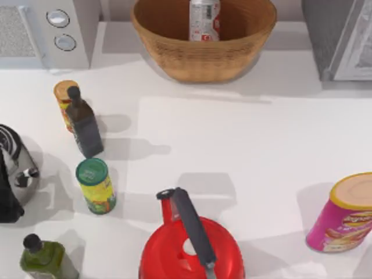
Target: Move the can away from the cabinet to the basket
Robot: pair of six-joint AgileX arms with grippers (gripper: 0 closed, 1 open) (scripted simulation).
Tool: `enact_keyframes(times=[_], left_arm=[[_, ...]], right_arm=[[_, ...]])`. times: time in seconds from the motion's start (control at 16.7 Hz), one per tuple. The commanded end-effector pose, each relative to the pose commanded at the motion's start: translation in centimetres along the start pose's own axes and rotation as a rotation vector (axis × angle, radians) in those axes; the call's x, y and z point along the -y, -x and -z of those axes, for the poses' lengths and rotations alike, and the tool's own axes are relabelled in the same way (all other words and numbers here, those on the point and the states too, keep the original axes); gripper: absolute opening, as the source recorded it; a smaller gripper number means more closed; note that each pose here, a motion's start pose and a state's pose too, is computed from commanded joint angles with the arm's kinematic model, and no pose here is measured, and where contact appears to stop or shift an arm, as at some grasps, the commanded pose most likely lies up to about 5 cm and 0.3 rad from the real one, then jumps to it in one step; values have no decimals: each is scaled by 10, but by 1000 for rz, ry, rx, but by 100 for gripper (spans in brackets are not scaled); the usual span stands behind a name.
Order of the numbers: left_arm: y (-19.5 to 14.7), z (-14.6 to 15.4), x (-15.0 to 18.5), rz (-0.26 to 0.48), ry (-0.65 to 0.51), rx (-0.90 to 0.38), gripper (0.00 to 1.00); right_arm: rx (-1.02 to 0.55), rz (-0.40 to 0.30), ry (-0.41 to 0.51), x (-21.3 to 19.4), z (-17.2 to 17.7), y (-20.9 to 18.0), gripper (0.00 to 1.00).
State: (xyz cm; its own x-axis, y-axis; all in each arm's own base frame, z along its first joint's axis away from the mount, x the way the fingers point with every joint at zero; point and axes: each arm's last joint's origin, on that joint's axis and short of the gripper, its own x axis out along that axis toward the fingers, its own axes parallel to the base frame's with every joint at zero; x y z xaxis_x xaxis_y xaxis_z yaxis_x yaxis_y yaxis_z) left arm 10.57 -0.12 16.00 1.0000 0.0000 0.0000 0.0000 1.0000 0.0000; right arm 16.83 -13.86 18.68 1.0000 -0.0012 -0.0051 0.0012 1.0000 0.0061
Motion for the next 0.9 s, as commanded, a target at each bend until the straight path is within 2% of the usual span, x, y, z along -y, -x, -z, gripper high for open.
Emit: enact_keyframes(times=[0.42,0.9], left_arm=[[0,0,0,0,0,0,100],[0,0,0,0,0,0,100]], right_arm=[[5,-2,8,59,23,12,100],[2,-5,3,62,26,14,100]])
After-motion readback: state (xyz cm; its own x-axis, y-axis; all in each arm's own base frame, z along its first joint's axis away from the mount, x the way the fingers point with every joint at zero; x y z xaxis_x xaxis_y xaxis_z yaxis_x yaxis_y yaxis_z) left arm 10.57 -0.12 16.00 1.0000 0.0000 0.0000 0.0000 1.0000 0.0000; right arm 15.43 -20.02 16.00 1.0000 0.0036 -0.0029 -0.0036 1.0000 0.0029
